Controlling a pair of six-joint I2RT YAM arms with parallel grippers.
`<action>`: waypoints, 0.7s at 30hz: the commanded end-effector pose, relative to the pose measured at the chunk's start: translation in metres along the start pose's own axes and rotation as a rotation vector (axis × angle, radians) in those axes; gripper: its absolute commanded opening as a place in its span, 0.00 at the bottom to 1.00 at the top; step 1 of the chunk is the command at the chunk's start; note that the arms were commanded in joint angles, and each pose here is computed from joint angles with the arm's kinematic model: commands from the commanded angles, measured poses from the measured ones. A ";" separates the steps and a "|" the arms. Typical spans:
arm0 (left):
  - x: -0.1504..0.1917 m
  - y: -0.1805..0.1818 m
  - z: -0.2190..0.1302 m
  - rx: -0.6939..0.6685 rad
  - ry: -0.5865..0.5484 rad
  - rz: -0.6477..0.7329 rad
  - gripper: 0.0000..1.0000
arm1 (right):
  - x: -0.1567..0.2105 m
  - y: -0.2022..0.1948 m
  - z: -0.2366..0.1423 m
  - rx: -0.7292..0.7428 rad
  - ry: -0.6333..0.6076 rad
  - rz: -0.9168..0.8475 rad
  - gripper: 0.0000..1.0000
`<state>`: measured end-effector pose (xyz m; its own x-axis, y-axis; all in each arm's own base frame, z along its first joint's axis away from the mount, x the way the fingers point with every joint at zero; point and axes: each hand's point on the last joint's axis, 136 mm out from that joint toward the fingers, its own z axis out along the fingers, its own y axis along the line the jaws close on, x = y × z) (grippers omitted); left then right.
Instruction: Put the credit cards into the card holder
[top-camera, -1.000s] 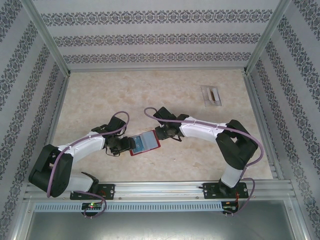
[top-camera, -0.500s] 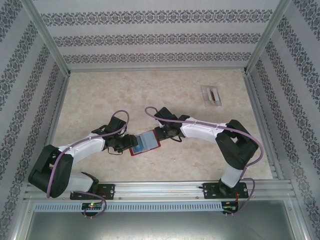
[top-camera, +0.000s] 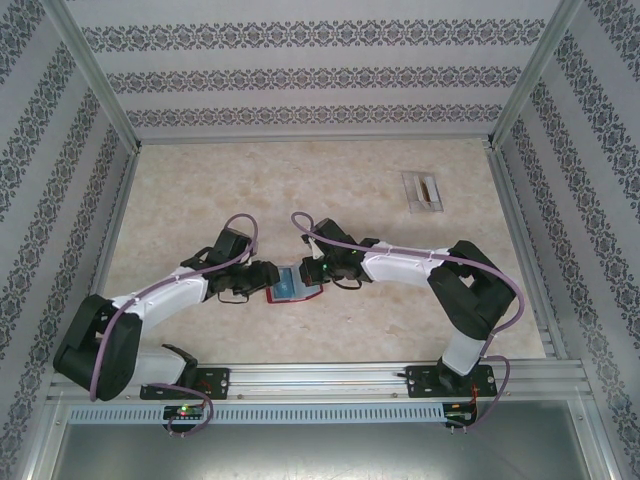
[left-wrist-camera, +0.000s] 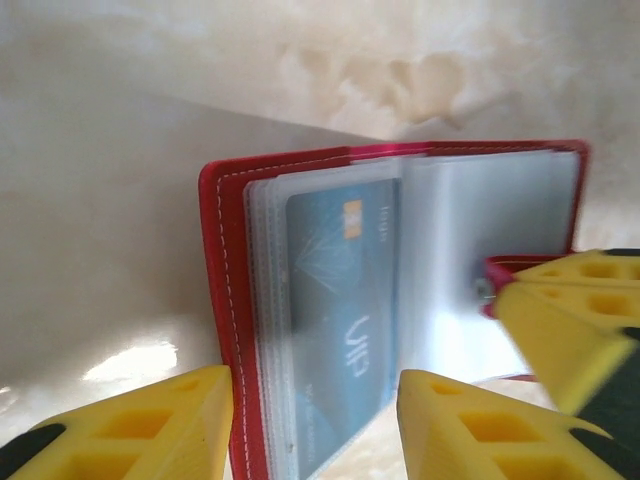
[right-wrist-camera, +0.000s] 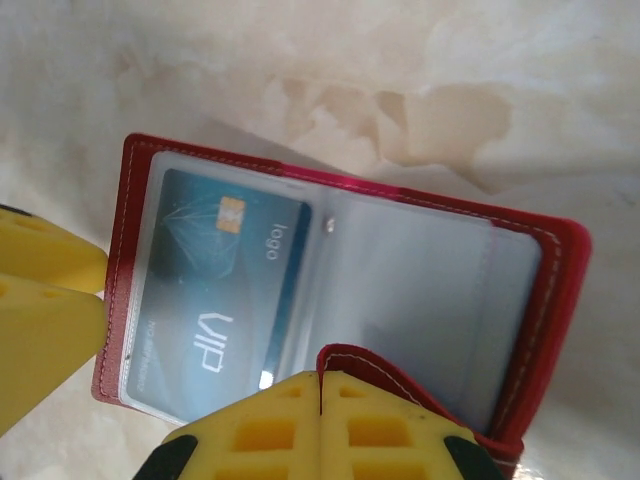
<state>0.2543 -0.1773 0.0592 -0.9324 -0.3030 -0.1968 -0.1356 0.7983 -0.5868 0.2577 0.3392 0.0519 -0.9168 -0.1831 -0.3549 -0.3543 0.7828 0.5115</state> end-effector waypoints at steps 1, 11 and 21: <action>-0.018 -0.039 -0.013 0.142 -0.077 0.038 0.47 | 0.005 0.014 0.008 -0.102 0.008 0.036 0.00; -0.012 -0.059 0.002 0.221 -0.049 0.029 0.46 | 0.006 0.008 0.017 -0.172 0.000 0.094 0.00; -0.008 -0.065 0.025 0.171 -0.018 0.044 0.46 | -0.006 -0.034 0.006 -0.192 -0.068 0.198 0.00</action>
<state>0.2704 -0.2395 0.0773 -0.9413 -0.2601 -0.2153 -0.0296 0.6987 -0.7148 0.2673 0.3335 0.0306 -0.9580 -0.0439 -0.2833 -0.2363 0.6803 0.6938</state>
